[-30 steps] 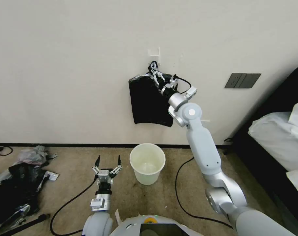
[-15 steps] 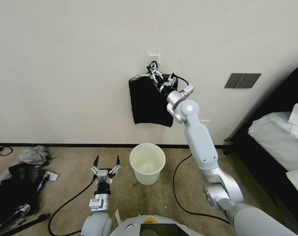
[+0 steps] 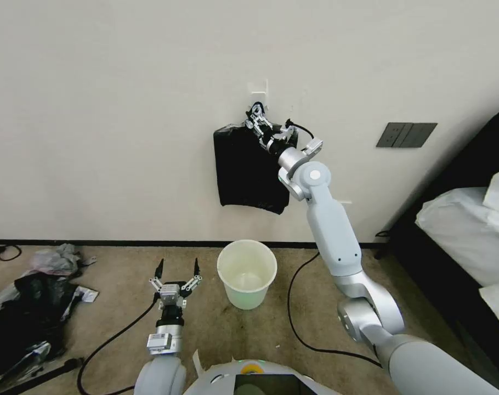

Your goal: Place a trash bag onto the trash bin.

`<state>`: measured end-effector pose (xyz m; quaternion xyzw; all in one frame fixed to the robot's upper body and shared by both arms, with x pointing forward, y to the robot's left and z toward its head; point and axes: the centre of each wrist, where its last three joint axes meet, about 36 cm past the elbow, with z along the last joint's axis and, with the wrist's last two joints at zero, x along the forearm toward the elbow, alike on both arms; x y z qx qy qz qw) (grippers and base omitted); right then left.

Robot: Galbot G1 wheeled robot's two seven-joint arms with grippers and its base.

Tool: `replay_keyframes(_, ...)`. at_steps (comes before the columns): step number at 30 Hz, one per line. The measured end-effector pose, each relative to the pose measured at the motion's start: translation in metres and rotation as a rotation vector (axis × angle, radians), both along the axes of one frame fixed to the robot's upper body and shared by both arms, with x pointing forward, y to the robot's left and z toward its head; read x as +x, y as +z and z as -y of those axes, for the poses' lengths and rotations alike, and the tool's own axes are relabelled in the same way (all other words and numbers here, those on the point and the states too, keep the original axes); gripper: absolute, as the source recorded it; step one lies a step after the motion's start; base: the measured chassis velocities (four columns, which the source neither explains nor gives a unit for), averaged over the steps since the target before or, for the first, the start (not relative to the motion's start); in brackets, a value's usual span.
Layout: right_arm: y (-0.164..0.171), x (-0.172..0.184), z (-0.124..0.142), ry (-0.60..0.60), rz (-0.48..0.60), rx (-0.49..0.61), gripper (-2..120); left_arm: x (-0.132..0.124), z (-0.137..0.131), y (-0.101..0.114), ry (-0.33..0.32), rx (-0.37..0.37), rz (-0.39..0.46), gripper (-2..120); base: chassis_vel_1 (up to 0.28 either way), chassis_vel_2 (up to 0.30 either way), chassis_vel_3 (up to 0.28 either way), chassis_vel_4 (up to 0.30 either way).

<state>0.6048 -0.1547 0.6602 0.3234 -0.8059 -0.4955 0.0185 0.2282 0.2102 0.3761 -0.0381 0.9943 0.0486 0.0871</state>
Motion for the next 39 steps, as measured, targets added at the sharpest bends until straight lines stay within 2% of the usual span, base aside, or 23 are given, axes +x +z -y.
replay_keyframes(3, 0.0, 0.0, -0.001, 0.002, -0.001, 0.001, 49, 0.0, 0.0, 0.001, 0.0, 0.0, 0.003, 100, 0.0, 0.0, 0.0, 0.0)
replay_keyframes(9, -0.001, 0.0, 0.0, 0.0, -0.003, 0.007, 58, 0.0, 0.0, 0.003, 0.0, -0.001, 0.006, 100, 0.0, 0.0, 0.0, 0.0)
replay_keyframes(13, -0.005, 0.002, 0.005, -0.008, -0.008, 0.006, 76, -0.001, 0.0, 0.003, 0.001, -0.001, 0.005, 100, 0.0, 0.0, 0.0, 0.0)
replay_keyframes(14, -0.005, 0.002, 0.005, -0.008, -0.008, 0.006, 76, -0.001, 0.0, 0.003, 0.001, -0.001, 0.005, 100, 0.0, 0.0, 0.0, 0.0)
replay_keyframes(17, -0.005, 0.002, 0.006, -0.003, -0.004, 0.007, 89, -0.002, 0.001, 0.003, 0.002, -0.003, 0.003, 100, 0.0, 0.0, 0.0, 0.0)
replay_keyframes(18, -0.005, 0.002, 0.006, -0.003, -0.004, 0.007, 89, -0.002, 0.001, 0.003, 0.002, -0.003, 0.003, 100, 0.0, 0.0, 0.0, 0.0)
replay_keyframes(20, -0.006, 0.004, 0.006, 0.0, -0.003, 0.008, 97, -0.003, 0.001, 0.003, 0.002, -0.003, 0.002, 100, 0.0, 0.0, 0.0, 0.0)
replay_keyframes(23, -0.005, 0.006, 0.004, 0.007, 0.0, 0.013, 99, -0.003, 0.001, 0.004, 0.003, -0.003, 0.003, 100, 0.0, 0.0, 0.0, 0.0)
replay_keyframes(25, -0.005, 0.006, 0.003, 0.01, 0.001, 0.014, 95, -0.003, 0.001, 0.004, 0.003, -0.003, 0.003, 100, 0.0, 0.0, 0.0, 0.0)
replay_keyframes(28, -0.004, 0.009, 0.0, 0.014, 0.002, 0.015, 81, -0.003, 0.0, 0.004, 0.005, -0.002, 0.004, 100, 0.0, 0.0, 0.0, 0.0)
replay_keyframes(30, -0.004, 0.01, 0.0, 0.014, 0.002, 0.016, 77, -0.003, 0.0, 0.004, 0.005, -0.002, 0.004, 100, 0.0, 0.0, 0.0, 0.0)
replay_keyframes(32, -0.003, 0.012, 0.0, 0.015, 0.003, 0.015, 65, -0.003, 0.0, 0.004, 0.007, -0.003, 0.003, 100, 0.0, 0.0, 0.0, 0.0)
replay_keyframes(33, -0.003, 0.012, 0.0, 0.015, 0.003, 0.015, 65, -0.003, 0.0, 0.004, 0.007, -0.003, 0.003, 100, 0.0, 0.0, 0.0, 0.0)
replay_keyframes(35, -0.003, 0.015, -0.001, 0.013, 0.0, 0.011, 55, -0.003, 0.001, 0.004, 0.009, -0.004, 0.004, 100, 0.0, 0.0, 0.0, 0.0)
replay_keyframes(36, -0.003, 0.015, -0.001, 0.013, 0.0, 0.011, 55, -0.003, 0.001, 0.004, 0.009, -0.004, 0.004, 100, 0.0, 0.0, 0.0, 0.0)
replay_keyframes(39, -0.005, 0.02, 0.0, 0.008, -0.01, 0.008, 42, -0.002, 0.001, 0.004, 0.009, -0.005, 0.005, 100, 0.0, 0.0, 0.0, 0.0)
